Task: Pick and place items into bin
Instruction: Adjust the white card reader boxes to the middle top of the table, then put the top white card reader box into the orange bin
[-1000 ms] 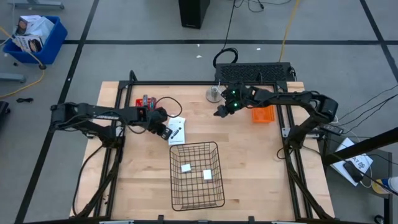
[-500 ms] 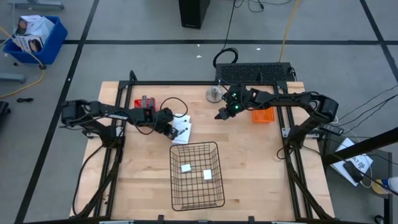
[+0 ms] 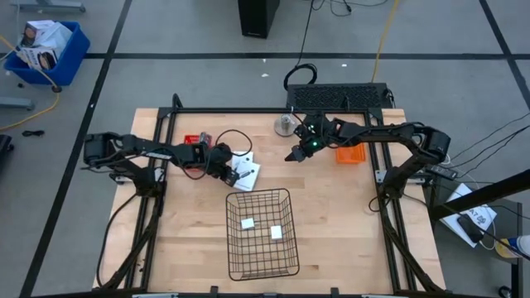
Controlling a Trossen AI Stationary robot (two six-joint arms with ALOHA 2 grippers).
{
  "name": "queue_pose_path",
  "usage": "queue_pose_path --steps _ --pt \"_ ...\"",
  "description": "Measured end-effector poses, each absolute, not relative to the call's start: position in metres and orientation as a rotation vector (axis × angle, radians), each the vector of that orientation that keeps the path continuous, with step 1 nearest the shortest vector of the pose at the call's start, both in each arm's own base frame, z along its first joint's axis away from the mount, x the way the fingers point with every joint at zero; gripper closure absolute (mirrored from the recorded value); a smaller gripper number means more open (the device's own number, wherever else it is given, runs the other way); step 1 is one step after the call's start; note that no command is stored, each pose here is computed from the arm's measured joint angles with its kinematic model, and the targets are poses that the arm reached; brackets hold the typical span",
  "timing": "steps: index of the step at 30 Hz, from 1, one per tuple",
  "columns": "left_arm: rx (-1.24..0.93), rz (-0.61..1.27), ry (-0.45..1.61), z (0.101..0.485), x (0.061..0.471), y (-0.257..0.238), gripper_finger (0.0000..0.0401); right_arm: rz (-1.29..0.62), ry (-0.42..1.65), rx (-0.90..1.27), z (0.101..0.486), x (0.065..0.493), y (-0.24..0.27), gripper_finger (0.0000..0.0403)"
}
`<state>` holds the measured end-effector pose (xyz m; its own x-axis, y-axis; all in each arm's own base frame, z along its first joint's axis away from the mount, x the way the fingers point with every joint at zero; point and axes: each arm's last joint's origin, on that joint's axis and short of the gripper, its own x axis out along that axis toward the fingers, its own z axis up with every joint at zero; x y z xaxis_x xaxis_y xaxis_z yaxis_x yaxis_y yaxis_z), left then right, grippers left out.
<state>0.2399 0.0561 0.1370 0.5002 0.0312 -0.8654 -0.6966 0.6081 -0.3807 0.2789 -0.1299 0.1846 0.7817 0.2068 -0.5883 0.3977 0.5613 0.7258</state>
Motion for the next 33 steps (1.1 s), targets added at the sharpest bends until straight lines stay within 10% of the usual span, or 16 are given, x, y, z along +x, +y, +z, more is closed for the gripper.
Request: queue_pose_path --steps 33 --pt "-0.82 0.333 0.866 0.146 0.251 0.05 0.037 0.019 0.616 1.04 0.119 0.306 -0.118 0.0234"
